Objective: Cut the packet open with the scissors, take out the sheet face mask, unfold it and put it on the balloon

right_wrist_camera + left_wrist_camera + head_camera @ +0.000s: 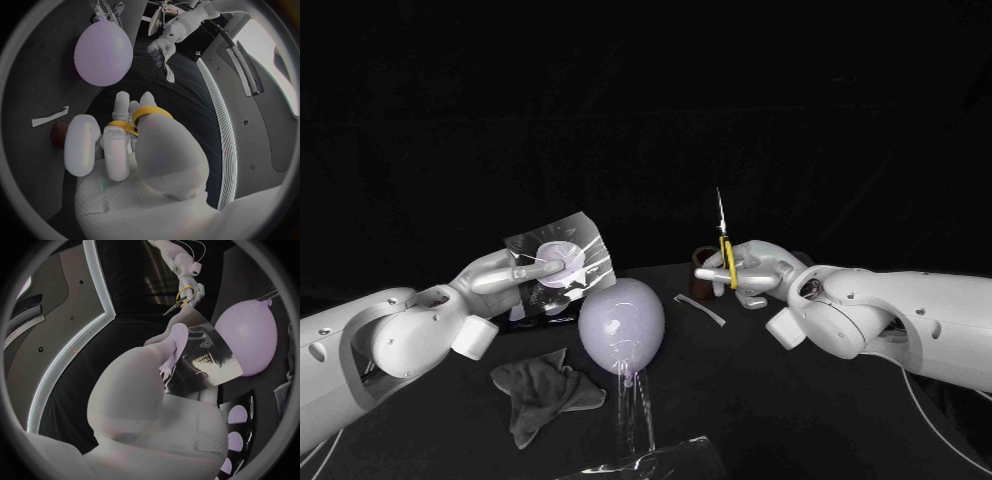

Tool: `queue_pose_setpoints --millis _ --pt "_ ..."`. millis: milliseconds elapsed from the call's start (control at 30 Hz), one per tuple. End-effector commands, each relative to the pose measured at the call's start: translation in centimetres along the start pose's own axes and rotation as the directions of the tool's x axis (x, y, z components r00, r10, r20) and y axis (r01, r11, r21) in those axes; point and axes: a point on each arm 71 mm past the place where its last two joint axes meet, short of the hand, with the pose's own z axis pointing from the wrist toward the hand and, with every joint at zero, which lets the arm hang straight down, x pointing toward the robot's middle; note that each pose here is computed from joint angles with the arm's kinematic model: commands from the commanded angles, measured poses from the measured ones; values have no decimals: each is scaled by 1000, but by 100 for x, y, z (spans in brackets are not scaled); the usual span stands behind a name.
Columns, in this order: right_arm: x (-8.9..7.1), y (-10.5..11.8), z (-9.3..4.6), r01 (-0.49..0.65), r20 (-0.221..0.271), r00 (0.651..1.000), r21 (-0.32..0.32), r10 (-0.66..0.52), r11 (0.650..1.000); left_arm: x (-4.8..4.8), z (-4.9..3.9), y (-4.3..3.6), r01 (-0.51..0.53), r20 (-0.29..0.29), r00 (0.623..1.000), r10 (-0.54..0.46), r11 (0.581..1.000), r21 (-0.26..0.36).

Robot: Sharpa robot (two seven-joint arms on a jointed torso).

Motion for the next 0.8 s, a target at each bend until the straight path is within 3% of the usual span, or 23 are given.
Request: queue_pose_setpoints --millis 33,167,400,567,800 --pt "-12 -8 -14 48 11 999 -22 -48 999 -8 -46 -16 18 45 999 -20 999 42" --pt "-11 -61 -31 65 13 998 -13 -65 998 -17 -119 22 23 48 999 -24 999 35" --pt "-12 -124 -25 76 20 997 -6 -76 997 -51 -286 189 33 38 999 -33 999 -2" --pt "-15 -167 2 76 27 997 -2 -76 997 -128 -449 306 8 30 1000 -7 999 -38" --pt "1 -213 43 61 30 998 6 -61 998 -271 -724 551 -73 -3 997 73 986 -150"
